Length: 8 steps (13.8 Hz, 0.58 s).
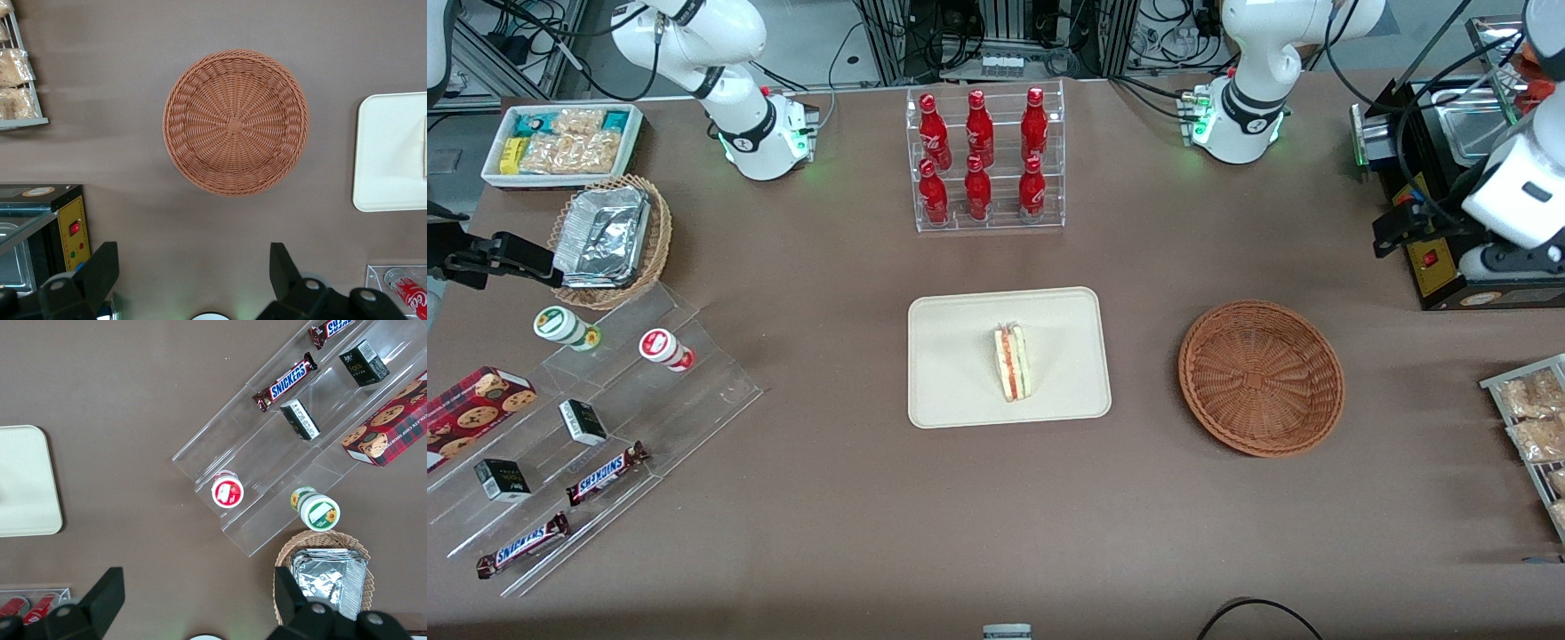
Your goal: Place sandwich from basket to tray
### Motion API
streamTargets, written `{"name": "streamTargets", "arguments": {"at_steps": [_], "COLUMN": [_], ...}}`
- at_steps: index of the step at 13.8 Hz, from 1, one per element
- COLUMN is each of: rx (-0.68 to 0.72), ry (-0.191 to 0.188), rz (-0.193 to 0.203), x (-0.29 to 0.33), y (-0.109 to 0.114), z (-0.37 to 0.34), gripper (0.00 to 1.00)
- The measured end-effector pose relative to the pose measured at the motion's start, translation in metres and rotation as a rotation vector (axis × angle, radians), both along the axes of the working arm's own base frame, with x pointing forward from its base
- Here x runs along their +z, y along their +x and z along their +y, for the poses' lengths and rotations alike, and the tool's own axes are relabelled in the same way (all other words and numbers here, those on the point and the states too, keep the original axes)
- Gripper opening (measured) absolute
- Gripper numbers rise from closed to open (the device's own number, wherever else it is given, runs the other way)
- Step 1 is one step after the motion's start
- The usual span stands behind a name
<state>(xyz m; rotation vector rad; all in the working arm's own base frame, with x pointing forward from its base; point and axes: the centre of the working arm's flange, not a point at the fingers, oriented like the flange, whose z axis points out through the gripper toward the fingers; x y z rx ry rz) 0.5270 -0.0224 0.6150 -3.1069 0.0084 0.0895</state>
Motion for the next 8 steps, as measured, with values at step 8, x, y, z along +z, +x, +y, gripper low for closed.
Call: {"name": "streamTargets", "arguments": {"at_steps": [8], "rx": [0.006], "ry": [-0.002], "rz": [-0.033], "x": [0.014], "y": [-0.001], "z": [0.003], "gripper": [1.0]}}
